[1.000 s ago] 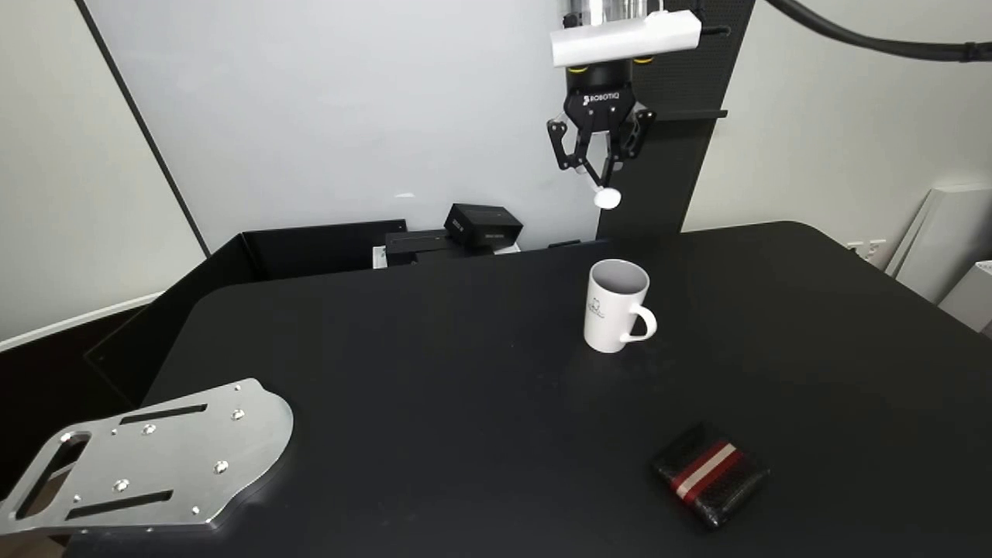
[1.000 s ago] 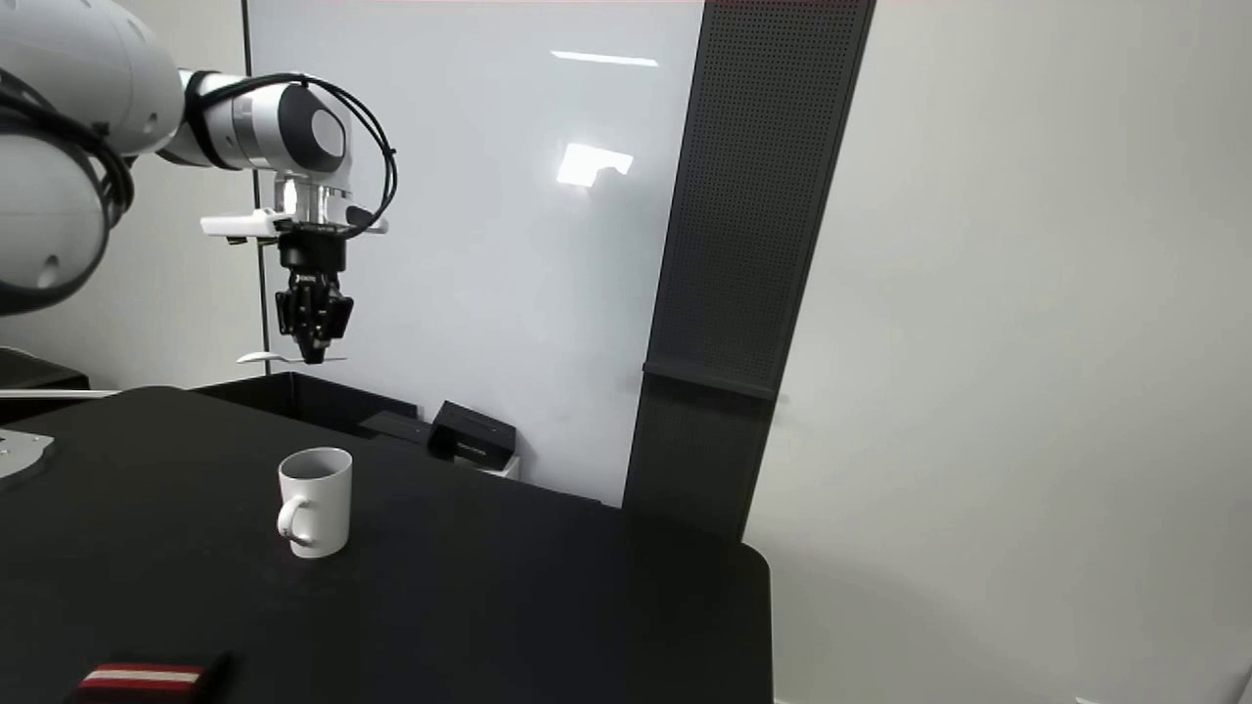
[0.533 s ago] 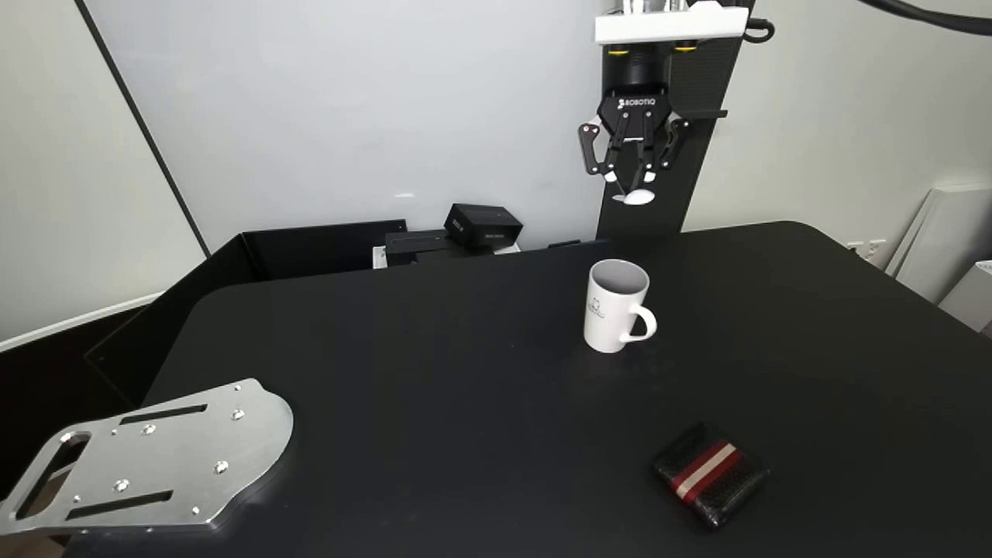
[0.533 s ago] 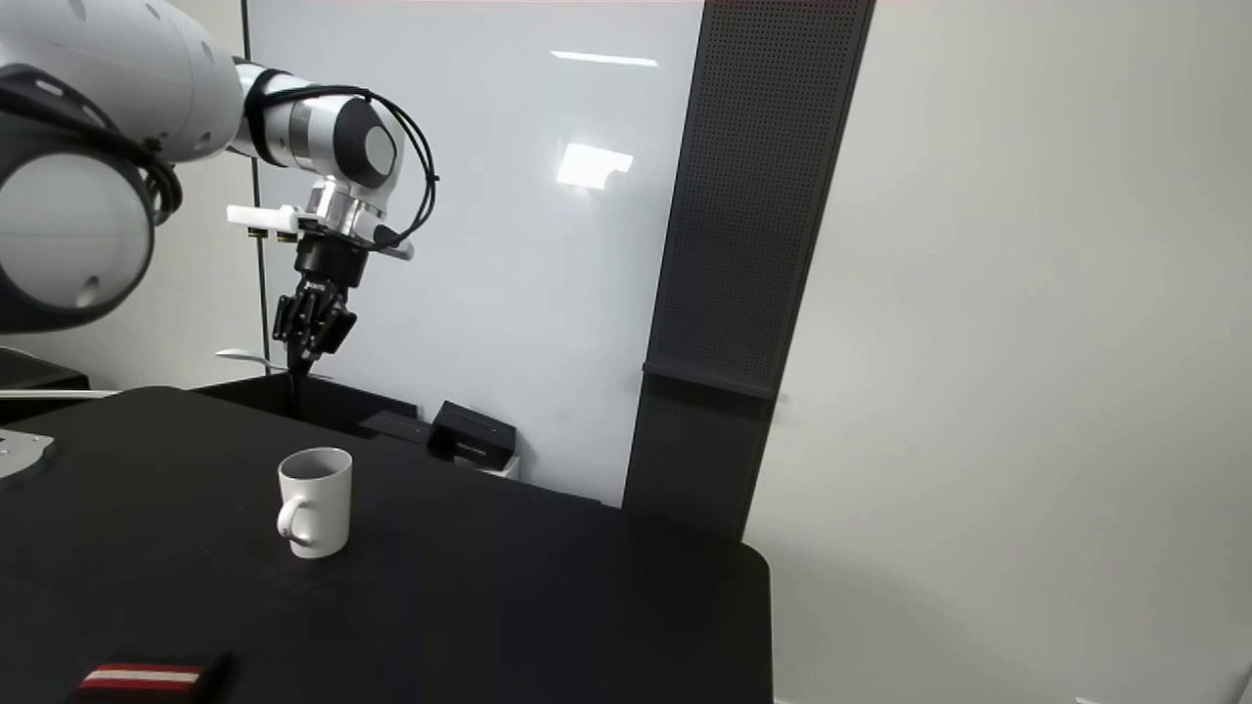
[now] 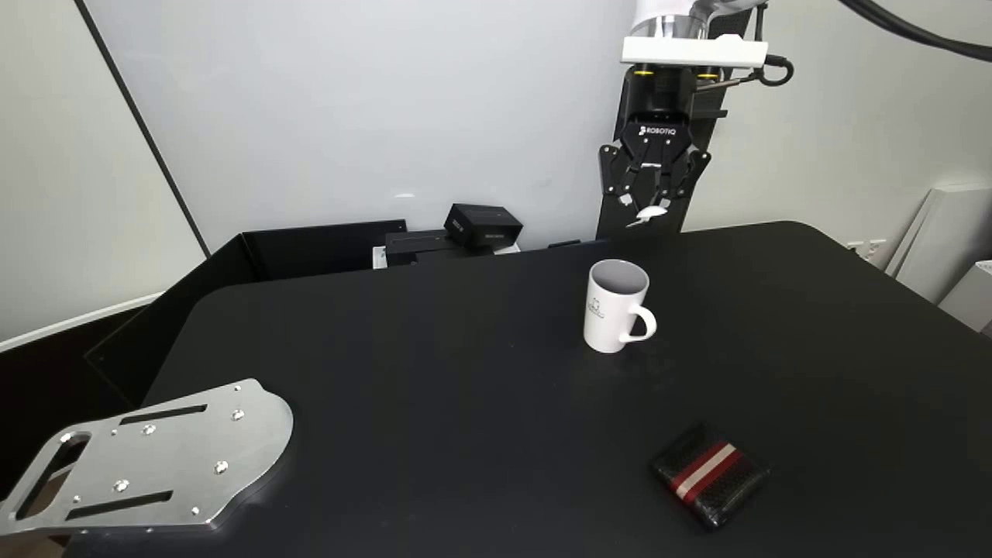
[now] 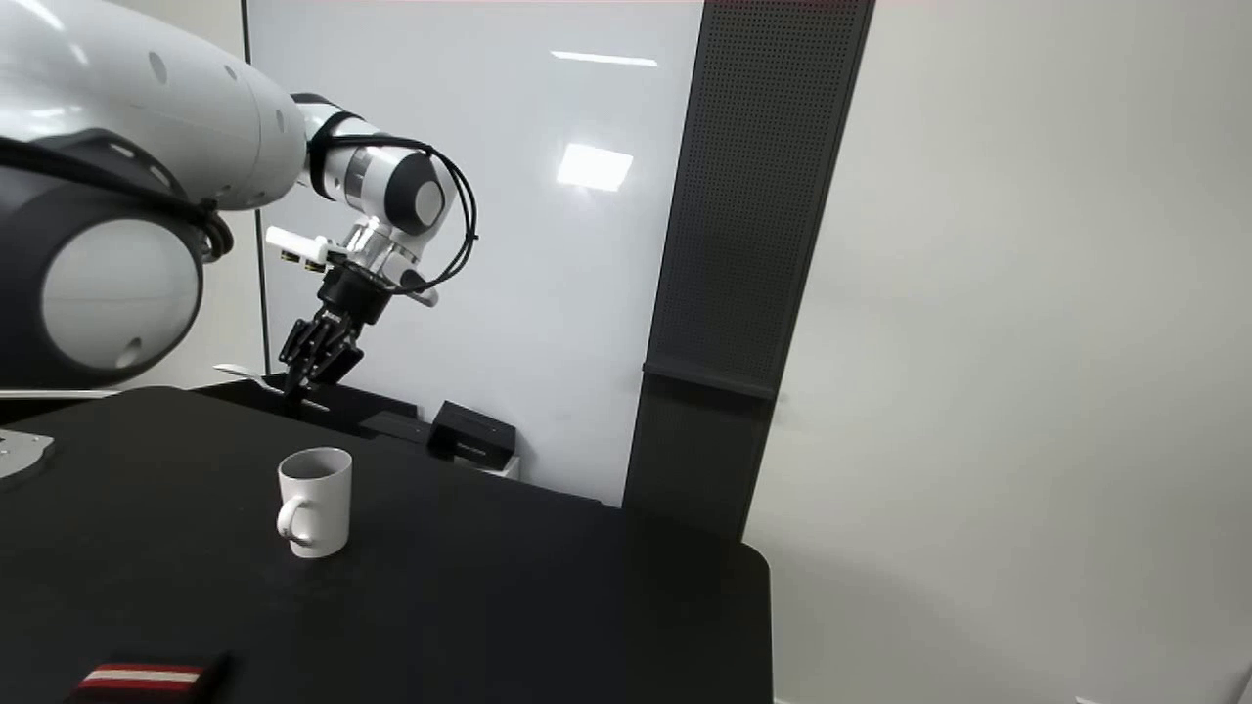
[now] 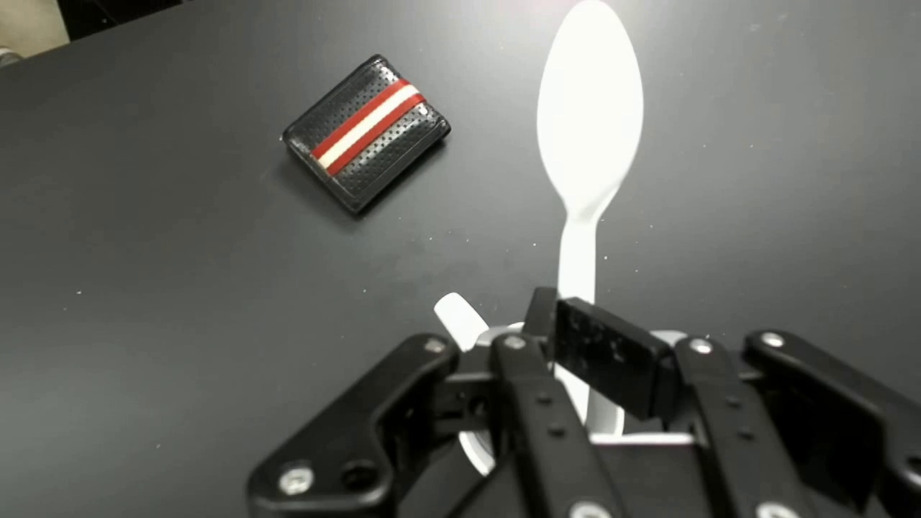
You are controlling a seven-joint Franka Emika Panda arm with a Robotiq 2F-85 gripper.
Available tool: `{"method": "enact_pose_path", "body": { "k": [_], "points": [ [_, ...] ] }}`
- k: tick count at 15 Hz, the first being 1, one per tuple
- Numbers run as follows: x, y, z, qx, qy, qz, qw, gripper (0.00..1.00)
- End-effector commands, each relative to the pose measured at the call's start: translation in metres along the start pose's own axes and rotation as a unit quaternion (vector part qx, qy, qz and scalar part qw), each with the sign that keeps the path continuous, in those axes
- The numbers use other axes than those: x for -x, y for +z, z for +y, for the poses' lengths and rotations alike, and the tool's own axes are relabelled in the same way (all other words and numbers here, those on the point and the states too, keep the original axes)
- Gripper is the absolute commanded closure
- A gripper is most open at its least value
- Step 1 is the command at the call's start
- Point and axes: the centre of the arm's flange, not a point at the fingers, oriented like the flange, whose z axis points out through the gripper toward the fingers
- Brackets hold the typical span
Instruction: Put the spoon in the mug
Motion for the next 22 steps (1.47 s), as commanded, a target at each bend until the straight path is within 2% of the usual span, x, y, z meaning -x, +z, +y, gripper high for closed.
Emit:
{"method": "enact_pose_path", "body": {
  "k": [1, 9, 22],
  "points": [
    [-0.009, 0.004, -0.007, -0.035, 0.027, -0.032, 0.9985, 0.98],
    [-0.031, 0.027, -0.009, -0.085, 0.058, -0.067, 0.9925, 0.98],
    [-0.069, 0.055, 0.028, -0.132, 0.108, -0.112, 0.9789, 0.98]
  ]
}}
